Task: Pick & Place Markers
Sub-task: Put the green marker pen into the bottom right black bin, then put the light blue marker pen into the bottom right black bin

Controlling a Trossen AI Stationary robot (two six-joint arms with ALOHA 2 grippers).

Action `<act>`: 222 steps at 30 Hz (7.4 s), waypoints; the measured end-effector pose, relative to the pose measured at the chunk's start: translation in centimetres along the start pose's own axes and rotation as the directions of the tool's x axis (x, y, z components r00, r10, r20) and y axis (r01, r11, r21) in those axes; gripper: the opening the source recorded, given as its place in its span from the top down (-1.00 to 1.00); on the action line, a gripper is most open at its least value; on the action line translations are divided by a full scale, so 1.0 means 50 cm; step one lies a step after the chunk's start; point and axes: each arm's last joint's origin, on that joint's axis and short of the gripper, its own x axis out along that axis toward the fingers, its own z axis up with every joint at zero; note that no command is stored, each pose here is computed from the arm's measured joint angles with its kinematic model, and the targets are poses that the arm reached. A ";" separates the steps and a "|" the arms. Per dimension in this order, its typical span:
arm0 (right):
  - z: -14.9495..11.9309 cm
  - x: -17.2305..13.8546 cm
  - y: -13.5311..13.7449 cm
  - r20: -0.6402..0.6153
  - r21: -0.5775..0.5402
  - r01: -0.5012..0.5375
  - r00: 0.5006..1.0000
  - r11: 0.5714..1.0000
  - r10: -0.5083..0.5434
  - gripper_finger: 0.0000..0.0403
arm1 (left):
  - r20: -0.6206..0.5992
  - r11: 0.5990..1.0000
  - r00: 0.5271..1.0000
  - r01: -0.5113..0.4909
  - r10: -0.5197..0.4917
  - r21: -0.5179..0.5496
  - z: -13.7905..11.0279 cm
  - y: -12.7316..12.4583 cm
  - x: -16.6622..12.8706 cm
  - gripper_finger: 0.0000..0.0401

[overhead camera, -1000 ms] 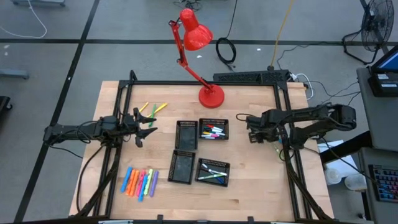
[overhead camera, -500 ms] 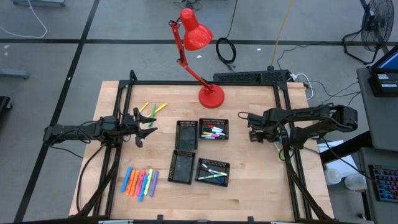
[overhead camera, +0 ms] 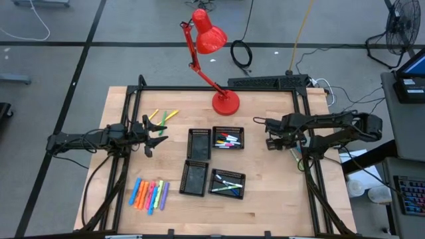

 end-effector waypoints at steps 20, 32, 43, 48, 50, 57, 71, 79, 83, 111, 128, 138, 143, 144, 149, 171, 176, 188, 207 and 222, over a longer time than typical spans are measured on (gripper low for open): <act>-0.093 -0.045 0.072 0.115 -0.301 0.149 0.986 0.942 -0.119 1.00 | 0.001 1.000 1.000 0.000 0.000 0.000 0.001 0.000 0.000 -0.04; -0.034 -0.035 0.006 0.140 0.044 0.565 0.813 0.824 -0.565 1.00 | 0.001 1.000 1.000 0.000 0.000 0.000 0.001 0.000 0.000 -0.04; -0.011 0.027 0.051 -0.101 -0.050 0.624 0.774 0.780 -0.625 1.00 | 0.000 1.000 1.000 0.001 -0.001 0.000 0.000 0.000 0.000 -0.04; -0.003 0.058 0.070 -0.091 -0.069 0.602 0.790 0.796 -0.606 1.00 | 0.000 1.000 1.000 0.000 0.000 0.000 0.000 0.000 0.000 -0.04; -0.002 0.062 0.076 -0.102 -0.070 0.564 0.817 0.823 -0.568 1.00 | 0.000 1.000 1.000 0.000 0.000 0.000 0.000 0.000 0.000 -0.04; -0.001 0.050 0.076 -0.019 -0.096 0.539 0.839 0.837 -0.543 1.00 | 0.000 1.000 1.000 0.000 0.000 0.000 0.000 0.000 0.000 -0.04; -0.151 -0.123 0.134 0.565 -0.588 -0.092 0.664 0.804 0.490 1.00 | 0.000 1.000 1.000 0.000 0.000 0.000 0.000 0.000 0.000 -0.04; -0.274 -0.148 0.150 0.130 -0.968 -0.219 -0.014 0.123 0.991 1.00 | 0.000 1.000 1.000 0.000 0.000 0.000 0.000 0.000 0.000 -0.04; -0.305 -0.125 0.138 -0.091 -0.976 -0.183 -0.163 -0.121 0.982 1.00 | 0.000 1.000 1.000 0.000 0.000 0.000 0.000 0.000 0.000 -0.04; -0.579 -0.057 0.470 0.102 -0.972 0.200 0.836 -0.125 0.540 0.06 | -0.001 1.000 1.000 0.000 0.000 0.000 0.000 0.000 0.000 -0.04; -0.551 0.031 0.423 0.132 -0.952 0.227 0.910 -0.207 0.392 0.19 | 0.000 1.000 1.000 0.000 0.000 0.000 0.000 0.000 0.000 -0.04; -0.521 0.081 0.398 0.186 -0.930 0.281 0.916 -0.238 0.356 0.22 | 0.000 1.000 1.000 0.000 0.000 0.000 0.000 0.000 0.000 -0.04; -0.511 0.094 0.387 0.196 -0.924 0.289 0.921 -0.252 0.336 0.28 | 0.000 1.000 1.000 0.000 0.000 0.000 0.000 0.000 0.000 -0.04; -0.510 0.096 0.385 0.195 -0.924 0.287 0.923 -0.254 0.332 0.29 | 0.000 1.000 1.000 0.000 0.000 0.000 0.000 0.000 0.000 -0.04; -0.508 0.099 0.381 0.185 -0.934 0.264 0.933 -0.239 0.310 0.43 | 0.000 1.000 1.000 0.000 0.000 0.000 0.000 0.000 0.000 -0.04; -0.522 0.025 0.377 0.074 -0.991 0.114 0.905 -0.070 0.419 0.94 | 0.000 1.000 1.000 0.000 0.000 0.000 0.000 0.000 0.000 -0.04; -0.528 -0.040 0.374 0.057 -0.993 0.104 0.834 -0.056 0.549 0.88 | 0.000 1.000 1.000 0.000 0.000 0.000 0.000 0.000 0.000 -0.04; -0.444 -0.160 0.431 0.124 -0.985 0.168 0.588 0.029 0.799 0.89 | 0.000 1.000 1.000 0.000 0.000 0.000 0.001 0.000 0.000 -0.04; -0.332 -0.079 0.442 0.129 -0.985 0.019 0.733 0.169 0.668 0.85 | 0.000 1.000 1.000 0.000 0.000 0.000 0.001 0.000 0.000 -0.04; -0.325 -0.090 0.442 -0.066 -0.884 -0.341 0.766 0.318 0.640 0.43 | 0.000 1.000 1.000 0.000 0.000 0.000 0.001 0.000 0.000 -0.04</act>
